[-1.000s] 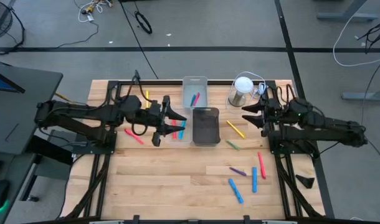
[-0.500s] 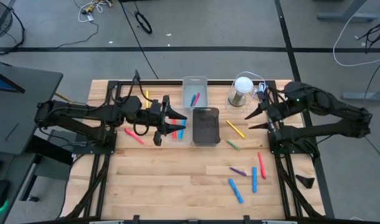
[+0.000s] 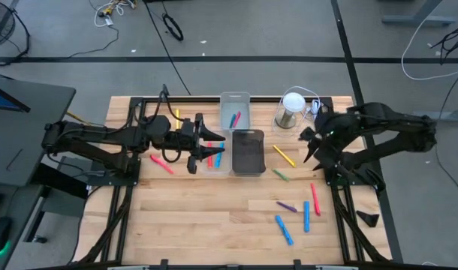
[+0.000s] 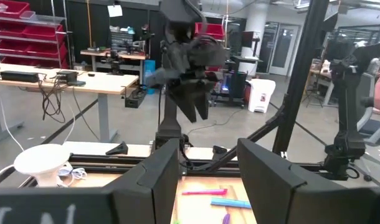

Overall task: Pick & Place Markers
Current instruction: Put the right blue highlighter into the transparent bin

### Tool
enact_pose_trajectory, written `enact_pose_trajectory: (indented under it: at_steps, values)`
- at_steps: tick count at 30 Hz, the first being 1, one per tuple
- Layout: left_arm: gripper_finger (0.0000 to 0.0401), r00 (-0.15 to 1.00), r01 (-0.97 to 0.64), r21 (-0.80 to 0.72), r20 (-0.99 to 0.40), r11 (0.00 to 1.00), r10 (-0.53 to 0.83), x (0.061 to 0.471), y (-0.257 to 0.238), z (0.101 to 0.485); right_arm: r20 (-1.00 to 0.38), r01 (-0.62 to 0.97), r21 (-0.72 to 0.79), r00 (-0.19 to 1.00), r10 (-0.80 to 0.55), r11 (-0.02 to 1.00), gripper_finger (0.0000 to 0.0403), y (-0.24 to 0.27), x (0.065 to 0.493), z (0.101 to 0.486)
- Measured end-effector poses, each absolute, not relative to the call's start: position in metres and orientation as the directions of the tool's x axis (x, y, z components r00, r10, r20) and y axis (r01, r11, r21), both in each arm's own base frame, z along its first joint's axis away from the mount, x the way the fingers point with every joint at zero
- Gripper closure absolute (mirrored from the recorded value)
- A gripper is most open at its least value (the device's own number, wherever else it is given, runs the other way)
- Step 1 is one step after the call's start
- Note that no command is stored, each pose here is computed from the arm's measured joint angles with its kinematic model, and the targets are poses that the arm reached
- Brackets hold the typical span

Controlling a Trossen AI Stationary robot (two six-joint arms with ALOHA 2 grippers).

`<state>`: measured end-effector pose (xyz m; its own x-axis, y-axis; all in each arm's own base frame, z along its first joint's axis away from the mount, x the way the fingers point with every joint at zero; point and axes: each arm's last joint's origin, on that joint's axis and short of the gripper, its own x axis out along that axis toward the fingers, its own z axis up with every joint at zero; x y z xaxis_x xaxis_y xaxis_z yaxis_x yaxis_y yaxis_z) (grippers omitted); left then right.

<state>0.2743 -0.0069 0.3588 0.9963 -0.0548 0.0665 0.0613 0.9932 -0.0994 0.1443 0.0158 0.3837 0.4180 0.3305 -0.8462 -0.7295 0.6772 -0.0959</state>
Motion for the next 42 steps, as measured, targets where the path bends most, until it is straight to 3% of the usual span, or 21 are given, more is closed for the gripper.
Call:
enact_pose_trajectory:
  at_steps: [7, 13, 17, 23, 37, 42]
  values:
    - [0.0231, 0.996, 0.061, -0.100, 0.066, 0.993, -0.055, 0.274, -0.007, 0.359, -0.933, -0.823, -0.019, 0.219, 0.286, 0.568, 0.0229, 0.031, 0.149, 0.372]
    - [0.0231, 0.996, 0.061, -0.100, 0.066, 0.993, -0.055, 0.274, -0.007, 0.359, -0.943, -0.861, -0.003, 0.171, 0.285, 0.508, 0.0229, 0.047, 0.154, 0.367]
    - [0.0231, 0.996, 0.061, -0.100, 0.066, 0.993, -0.055, 0.274, -0.007, 0.359, -0.966, -0.842, 0.046, 0.098, 0.237, 0.537, 0.0229, 0.057, 0.155, 0.350]
    - [0.0231, 0.996, 0.062, -0.100, 0.066, 0.993, -0.055, 0.274, -0.007, 0.359, -0.981, -0.879, 0.104, -0.014, 0.193, 0.465, 0.0229, 0.075, 0.151, 0.312]
    - [0.0231, 0.996, 0.062, -0.100, 0.066, 0.993, -0.056, 0.274, -0.007, 0.359, -0.975, -0.892, 0.019, 0.085, 0.207, 0.452, 0.0229, 0.116, 0.147, 0.229]
    - [0.0231, 0.996, 0.062, -0.100, 0.066, 0.993, -0.056, 0.274, -0.007, 0.359, -0.971, -0.915, 0.012, 0.085, 0.221, 0.403, 0.0229, 0.122, 0.139, 0.203]
